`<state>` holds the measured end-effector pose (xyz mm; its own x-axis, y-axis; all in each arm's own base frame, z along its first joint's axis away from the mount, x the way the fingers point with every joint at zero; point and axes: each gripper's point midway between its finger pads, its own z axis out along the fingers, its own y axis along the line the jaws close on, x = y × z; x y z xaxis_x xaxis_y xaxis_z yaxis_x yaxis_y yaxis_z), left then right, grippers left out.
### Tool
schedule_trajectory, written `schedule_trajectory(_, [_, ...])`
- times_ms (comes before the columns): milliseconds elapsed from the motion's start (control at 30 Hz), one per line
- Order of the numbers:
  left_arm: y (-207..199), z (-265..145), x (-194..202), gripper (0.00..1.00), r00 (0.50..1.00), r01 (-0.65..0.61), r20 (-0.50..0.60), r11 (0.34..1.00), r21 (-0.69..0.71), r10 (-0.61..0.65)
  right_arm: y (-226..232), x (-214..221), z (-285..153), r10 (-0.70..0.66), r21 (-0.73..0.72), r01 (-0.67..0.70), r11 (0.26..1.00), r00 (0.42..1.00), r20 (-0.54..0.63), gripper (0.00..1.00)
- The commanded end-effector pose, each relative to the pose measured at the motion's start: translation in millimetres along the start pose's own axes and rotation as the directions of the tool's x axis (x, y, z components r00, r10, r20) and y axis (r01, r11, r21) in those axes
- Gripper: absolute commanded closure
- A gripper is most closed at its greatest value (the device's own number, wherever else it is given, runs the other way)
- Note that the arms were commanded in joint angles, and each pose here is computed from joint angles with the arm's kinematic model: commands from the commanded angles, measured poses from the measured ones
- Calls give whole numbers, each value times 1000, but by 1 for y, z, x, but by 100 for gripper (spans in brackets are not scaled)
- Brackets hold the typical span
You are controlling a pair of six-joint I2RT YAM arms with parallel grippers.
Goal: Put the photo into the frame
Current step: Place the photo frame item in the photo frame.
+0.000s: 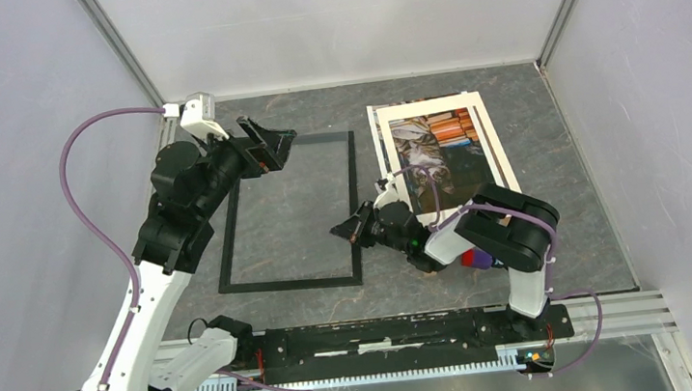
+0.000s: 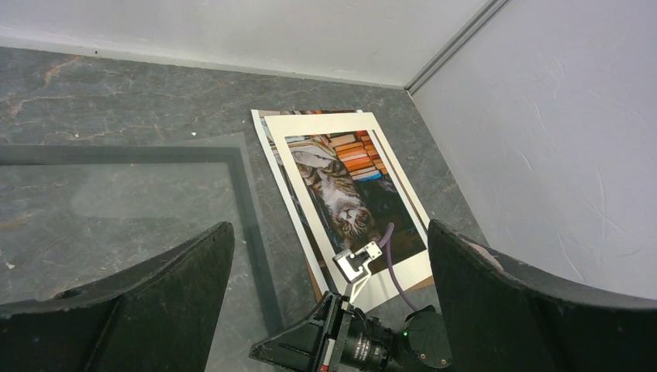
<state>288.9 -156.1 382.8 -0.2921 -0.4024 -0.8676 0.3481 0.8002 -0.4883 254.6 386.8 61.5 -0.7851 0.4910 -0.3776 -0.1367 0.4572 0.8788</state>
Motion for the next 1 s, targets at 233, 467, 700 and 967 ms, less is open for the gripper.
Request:
schedule_trajectory(233, [-6, -1, -10, 0, 999, -27, 30, 999, 30, 26, 20, 5, 6, 12, -93, -15, 996, 999, -30, 100])
schedule_trajectory(467, [-7, -2, -9, 0, 999, -27, 28, 999, 35, 26, 18, 6, 15, -53, -96, 45, 994, 995, -86, 60])
schedule_trajectory(700, [-8, -2, -8, 0, 999, -24, 27, 999, 38, 23, 13, 5, 25, -68, -76, 59, 995, 991, -116, 50])
schedule_trajectory(967, [-9, -1, -8, 0, 1000, -17, 22, 999, 49, 16, 35, -23, 9, -55, -94, 48, 994, 995, -79, 90])
